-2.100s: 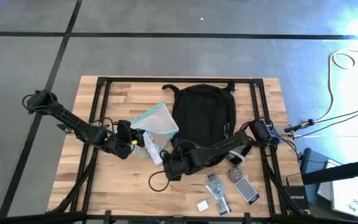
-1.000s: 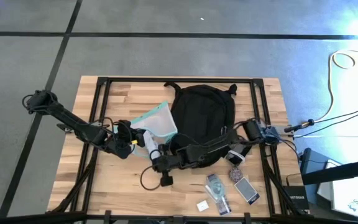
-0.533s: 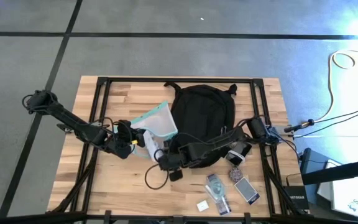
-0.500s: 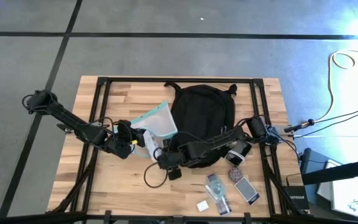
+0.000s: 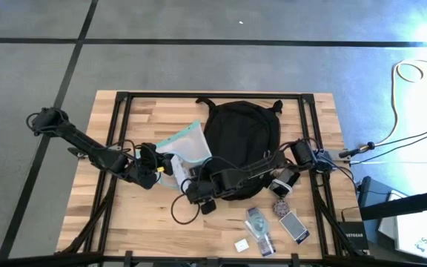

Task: Unpack backpack
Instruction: Put the white pill organizer into the transparent zipper bag

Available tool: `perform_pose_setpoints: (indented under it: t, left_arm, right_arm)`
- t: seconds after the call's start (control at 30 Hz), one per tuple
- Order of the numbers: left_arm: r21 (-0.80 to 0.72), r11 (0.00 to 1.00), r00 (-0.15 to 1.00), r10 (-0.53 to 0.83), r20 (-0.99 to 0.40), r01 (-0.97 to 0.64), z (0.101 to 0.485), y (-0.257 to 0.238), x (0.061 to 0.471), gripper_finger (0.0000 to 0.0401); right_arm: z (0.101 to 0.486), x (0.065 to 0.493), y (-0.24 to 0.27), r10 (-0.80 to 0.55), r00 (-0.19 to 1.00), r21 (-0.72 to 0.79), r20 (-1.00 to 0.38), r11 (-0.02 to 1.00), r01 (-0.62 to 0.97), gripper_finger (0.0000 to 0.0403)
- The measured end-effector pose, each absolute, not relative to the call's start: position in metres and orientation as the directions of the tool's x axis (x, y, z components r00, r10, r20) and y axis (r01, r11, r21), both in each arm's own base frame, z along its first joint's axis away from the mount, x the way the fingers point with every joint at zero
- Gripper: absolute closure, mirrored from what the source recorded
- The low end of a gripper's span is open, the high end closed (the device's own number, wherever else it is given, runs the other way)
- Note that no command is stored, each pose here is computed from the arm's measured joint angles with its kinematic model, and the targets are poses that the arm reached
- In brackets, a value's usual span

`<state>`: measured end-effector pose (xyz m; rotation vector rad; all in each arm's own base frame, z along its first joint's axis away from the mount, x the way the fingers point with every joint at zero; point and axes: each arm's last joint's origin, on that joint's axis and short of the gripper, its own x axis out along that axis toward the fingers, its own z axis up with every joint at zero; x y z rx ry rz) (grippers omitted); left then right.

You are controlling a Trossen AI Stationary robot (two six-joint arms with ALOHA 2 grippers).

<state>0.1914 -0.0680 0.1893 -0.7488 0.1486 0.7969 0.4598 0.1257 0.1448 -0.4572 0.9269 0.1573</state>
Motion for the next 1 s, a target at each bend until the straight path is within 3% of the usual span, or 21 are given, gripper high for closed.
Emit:
perform_pose_setpoints:
  t: [0.4, 0.83, 1.0]
  left_arm:
    - [-0.55, 0.462, 0.703, 0.594, -0.39, -0.696, 0.1892, -0.068, 0.1913, 0.04]
    - [-0.55, 0.462, 0.704, 0.594, -0.39, -0.695, 0.1892, -0.068, 0.1913, 0.04]
    - [-0.551, 0.462, 0.704, 0.593, -0.391, -0.695, 0.1892, -0.068, 0.1914, 0.04]
  right_arm:
    - [0.1451, 0.4605, 0.1245, -0.078, 0.603, -0.326, -0.794, 0.892, -0.313, 0.0368]
    - [0.1444, 0.4596, 0.1251, -0.052, 0.592, -0.301, -0.805, 0.894, -0.331, 0.0393]
    - [0.1441, 0.4593, 0.1272, 0.02, 0.579, -0.243, -0.815, 0.895, -0.373, 0.0399]
